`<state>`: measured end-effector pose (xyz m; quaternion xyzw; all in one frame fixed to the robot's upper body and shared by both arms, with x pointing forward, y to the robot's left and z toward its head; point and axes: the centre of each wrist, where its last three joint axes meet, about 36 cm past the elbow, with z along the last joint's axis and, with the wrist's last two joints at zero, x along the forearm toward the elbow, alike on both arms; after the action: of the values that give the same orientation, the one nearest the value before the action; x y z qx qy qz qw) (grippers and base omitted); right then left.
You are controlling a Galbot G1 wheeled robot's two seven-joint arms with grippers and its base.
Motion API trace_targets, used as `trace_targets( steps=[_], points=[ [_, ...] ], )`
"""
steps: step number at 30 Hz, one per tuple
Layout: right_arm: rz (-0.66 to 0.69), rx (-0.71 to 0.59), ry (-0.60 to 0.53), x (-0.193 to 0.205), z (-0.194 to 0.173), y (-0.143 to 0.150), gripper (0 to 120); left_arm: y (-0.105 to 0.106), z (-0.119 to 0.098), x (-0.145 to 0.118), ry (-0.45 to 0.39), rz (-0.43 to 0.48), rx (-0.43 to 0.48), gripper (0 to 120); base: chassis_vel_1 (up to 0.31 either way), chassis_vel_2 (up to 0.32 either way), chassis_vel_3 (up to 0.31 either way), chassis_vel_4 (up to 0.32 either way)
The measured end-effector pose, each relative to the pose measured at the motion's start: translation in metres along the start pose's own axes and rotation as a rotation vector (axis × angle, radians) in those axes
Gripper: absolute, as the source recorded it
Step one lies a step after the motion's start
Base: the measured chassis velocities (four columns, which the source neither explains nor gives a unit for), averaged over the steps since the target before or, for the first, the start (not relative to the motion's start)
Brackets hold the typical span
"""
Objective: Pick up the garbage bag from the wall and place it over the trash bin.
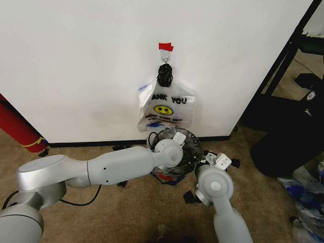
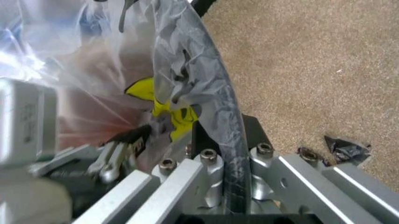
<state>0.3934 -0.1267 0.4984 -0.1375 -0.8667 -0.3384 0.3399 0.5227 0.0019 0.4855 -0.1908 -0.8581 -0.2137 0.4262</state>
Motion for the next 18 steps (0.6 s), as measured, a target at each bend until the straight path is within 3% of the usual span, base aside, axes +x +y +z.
trace_targets(
  steps=[18],
  points=[
    [-0.007,0.014,0.004,0.005,0.007,-0.002,0,0.001,0.010,-0.037,0.006,-0.093,-0.065,0,0.000,0.000,0.000,0.000]
  ],
)
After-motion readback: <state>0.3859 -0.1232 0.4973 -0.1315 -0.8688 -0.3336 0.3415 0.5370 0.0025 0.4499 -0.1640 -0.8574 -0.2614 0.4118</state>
